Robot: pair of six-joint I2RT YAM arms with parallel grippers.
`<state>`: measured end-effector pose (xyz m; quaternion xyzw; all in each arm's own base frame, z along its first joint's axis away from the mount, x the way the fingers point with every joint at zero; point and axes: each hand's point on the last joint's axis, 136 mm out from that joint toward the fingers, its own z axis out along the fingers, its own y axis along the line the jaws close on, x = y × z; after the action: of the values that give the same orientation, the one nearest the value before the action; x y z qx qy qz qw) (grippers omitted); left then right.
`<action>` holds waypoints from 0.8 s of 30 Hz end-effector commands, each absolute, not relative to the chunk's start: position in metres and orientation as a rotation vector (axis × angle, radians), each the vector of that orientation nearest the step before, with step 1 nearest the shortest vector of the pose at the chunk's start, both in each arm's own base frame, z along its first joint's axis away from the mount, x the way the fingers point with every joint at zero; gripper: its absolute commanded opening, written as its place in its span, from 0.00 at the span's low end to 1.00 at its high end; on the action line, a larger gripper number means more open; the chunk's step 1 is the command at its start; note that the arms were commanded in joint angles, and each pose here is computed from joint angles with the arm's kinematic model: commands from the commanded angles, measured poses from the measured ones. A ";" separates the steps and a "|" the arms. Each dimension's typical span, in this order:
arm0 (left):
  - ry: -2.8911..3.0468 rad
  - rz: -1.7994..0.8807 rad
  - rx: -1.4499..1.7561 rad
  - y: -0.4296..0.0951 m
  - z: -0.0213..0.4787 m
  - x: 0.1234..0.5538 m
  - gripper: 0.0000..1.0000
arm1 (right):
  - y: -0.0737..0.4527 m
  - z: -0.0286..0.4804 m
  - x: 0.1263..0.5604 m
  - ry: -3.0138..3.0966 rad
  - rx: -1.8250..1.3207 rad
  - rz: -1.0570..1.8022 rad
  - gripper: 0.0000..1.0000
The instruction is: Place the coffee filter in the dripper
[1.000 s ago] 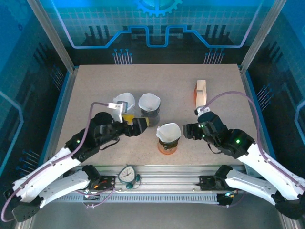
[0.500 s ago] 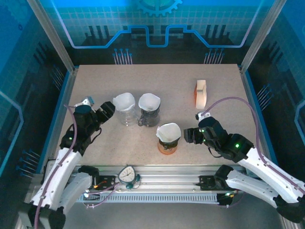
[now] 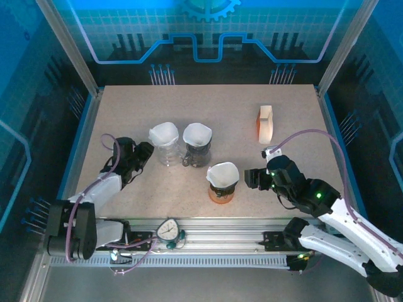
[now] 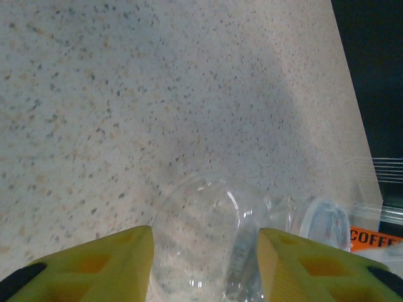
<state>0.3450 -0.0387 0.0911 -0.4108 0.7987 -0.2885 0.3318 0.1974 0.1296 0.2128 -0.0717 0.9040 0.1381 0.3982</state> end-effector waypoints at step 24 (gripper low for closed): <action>2.068 -0.970 -1.092 -0.064 0.030 0.377 0.41 | 0.124 0.219 0.199 2.283 -0.172 0.328 0.79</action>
<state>0.3792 -0.0513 0.0329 -0.4238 0.7767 -0.3483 0.3095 0.1950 0.1270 0.2097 -0.0750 0.9075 0.1314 0.3919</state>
